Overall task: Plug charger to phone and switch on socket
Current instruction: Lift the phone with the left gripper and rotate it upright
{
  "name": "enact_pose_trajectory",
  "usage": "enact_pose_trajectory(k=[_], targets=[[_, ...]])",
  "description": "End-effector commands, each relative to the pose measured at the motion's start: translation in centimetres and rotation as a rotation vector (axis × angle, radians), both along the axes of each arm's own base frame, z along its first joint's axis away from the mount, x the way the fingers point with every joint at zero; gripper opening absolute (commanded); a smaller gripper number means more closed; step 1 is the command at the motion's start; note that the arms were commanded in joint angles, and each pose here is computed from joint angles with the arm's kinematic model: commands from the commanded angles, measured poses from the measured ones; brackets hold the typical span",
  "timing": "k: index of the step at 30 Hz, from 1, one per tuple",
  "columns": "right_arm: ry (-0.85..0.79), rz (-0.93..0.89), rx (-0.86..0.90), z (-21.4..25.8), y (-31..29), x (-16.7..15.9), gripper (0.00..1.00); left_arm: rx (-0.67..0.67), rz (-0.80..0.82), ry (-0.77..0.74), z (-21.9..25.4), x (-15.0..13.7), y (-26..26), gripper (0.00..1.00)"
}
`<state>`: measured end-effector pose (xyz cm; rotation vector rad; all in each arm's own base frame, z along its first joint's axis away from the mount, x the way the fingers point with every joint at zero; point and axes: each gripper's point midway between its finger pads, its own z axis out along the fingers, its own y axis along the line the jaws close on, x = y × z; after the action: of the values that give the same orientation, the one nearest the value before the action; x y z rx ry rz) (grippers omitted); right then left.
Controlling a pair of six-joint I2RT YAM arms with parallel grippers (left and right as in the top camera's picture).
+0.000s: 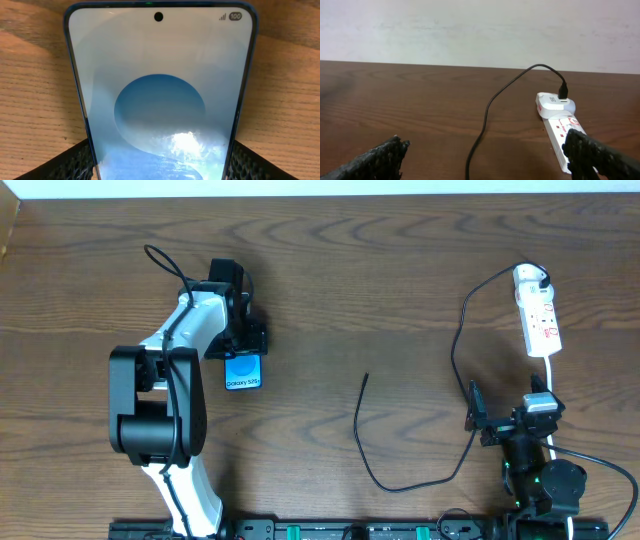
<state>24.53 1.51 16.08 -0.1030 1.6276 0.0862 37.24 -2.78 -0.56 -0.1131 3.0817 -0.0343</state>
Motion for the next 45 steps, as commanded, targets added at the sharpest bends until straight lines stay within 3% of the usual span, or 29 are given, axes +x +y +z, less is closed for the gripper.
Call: enact_pose_trajectory(k=[1, 8, 10, 21, 34, 45], targets=[[-0.003, 0.008, -0.012, 0.0, 0.2, 0.0, 0.99, -0.039, 0.003, 0.145, -4.2, -3.1, -0.5, 0.77], [-0.002, 0.008, -0.012, 0.0, 0.2, 0.0, 0.99, -0.044, 0.004, 0.146, -4.2, -3.1, -0.6, 0.72], [-0.003, 0.008, -0.012, 0.0, 0.2, 0.0, 0.99, -0.046, 0.003, 0.152, -4.2, -3.3, -0.6, 0.65], [-0.002, 0.008, -0.012, 0.0, 0.2, 0.0, 0.99, -0.046, 0.003, 0.146, -3.7, -2.8, -0.6, 0.08], [-0.003, 0.008, -0.012, 0.0, 0.2, 0.0, 0.99, -0.054, 0.000, 0.025, 0.5, -0.8, -0.7, 0.07], [-0.003, 0.008, -0.012, 0.0, 0.2, 0.0, 0.99, -0.056, -0.001, -0.005, 2.6, -1.0, -0.7, 0.07]])
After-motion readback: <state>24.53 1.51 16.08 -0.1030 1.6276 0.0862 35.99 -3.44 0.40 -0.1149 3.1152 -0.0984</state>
